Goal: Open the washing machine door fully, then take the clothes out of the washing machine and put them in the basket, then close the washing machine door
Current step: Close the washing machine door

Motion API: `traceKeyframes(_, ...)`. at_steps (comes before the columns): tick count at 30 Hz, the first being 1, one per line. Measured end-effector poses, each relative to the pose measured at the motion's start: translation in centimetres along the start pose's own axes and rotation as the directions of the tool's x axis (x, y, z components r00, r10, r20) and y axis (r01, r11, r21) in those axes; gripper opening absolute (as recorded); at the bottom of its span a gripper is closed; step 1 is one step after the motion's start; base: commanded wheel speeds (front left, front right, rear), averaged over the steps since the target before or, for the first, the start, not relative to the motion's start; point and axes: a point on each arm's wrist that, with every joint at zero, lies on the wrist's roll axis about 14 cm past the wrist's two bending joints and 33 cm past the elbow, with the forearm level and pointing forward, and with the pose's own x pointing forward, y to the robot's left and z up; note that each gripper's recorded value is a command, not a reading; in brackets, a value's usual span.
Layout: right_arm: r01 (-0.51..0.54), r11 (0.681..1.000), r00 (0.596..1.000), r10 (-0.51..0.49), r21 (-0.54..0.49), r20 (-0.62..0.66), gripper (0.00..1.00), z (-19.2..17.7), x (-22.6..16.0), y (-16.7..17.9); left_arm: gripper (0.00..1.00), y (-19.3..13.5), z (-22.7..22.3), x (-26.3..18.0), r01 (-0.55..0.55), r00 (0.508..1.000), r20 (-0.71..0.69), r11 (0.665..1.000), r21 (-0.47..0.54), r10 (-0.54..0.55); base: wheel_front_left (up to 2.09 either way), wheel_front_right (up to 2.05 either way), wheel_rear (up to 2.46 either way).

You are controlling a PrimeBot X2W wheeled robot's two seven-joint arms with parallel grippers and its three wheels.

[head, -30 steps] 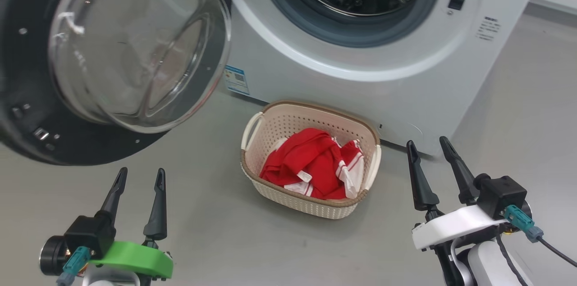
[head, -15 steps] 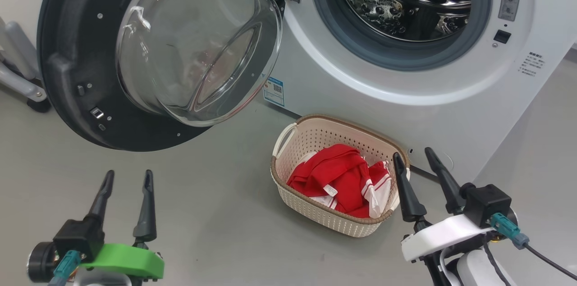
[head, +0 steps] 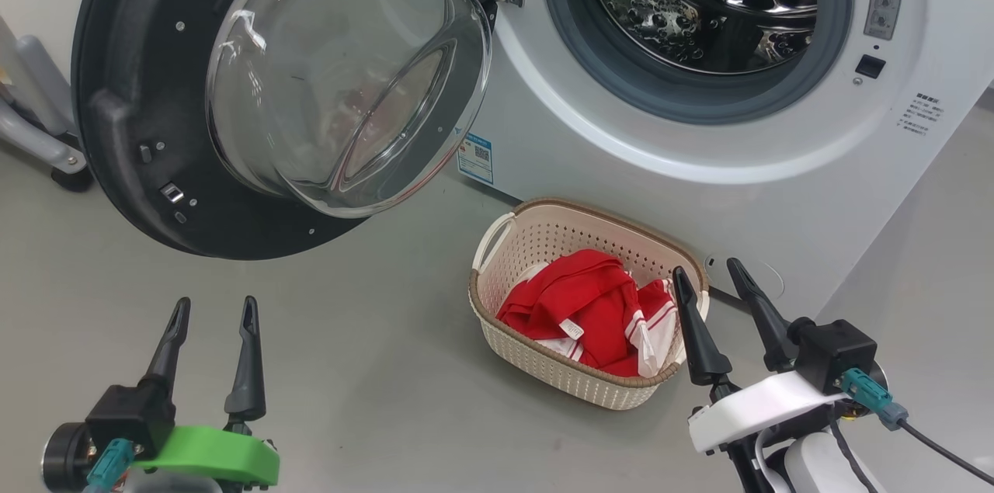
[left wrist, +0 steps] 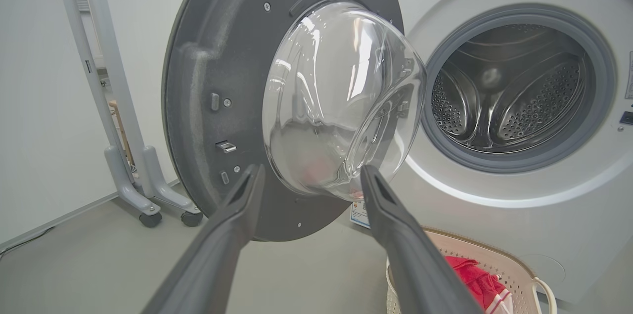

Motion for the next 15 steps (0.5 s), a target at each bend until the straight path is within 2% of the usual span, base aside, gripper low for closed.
traceKeyframes(15,0.012,1.0,1.0,-0.012,0.003,0.0,1.0,-0.03,-0.02,-0.44,1.0,-0.12,0.13,0.12,0.003,1.0,0.004,1.0,0.002,-0.003,0.0,0.0,0.0)
